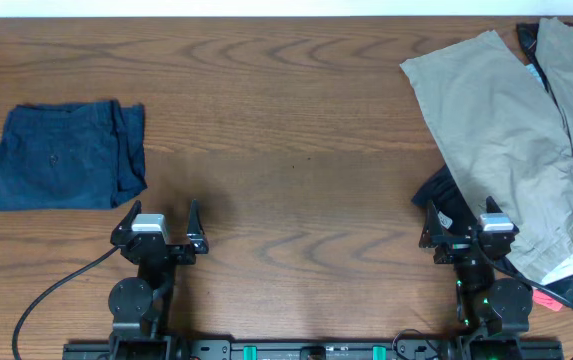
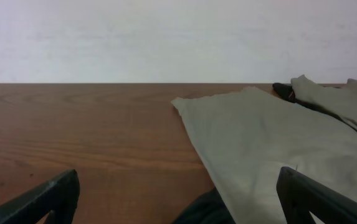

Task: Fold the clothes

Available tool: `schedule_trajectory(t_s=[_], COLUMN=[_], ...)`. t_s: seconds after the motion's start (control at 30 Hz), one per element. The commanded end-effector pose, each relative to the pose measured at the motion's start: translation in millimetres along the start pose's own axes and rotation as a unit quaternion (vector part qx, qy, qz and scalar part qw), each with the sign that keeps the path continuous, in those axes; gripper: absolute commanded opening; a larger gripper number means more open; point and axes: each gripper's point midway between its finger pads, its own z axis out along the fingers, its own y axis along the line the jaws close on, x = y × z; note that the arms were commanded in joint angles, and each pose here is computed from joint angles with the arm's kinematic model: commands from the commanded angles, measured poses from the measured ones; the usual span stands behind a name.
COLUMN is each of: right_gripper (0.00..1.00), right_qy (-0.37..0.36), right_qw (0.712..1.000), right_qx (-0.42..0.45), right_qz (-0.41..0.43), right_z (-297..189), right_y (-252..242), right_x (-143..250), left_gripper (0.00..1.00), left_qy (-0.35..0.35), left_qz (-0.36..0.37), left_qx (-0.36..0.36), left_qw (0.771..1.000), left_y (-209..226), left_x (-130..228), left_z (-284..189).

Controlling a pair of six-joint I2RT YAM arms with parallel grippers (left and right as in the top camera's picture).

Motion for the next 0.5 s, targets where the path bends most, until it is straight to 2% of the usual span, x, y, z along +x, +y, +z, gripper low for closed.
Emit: schedule_trajectory(t_s=[0.0,0.47], right_gripper=[0.99,0.99], right_qy=[0.000,0.000], right_qw=[1.000,1.000], right_qx=[0.002,0.002], right_qz=[-0.006,-0.006], right_z=[-0.3,-0.3], right_y=[-0.3,-0.3], right_x=[0.1,0.1], left_gripper=[0.98,0.98], left_qy=[0.024,0.024], left_qz=[-0.005,-0.005], left_qx=[0.011,0.011], left_qw=[1.000,1.000], left_y=[-3.1,-3.0], left_x=[13.7,14.0], left_z=[0.0,0.0])
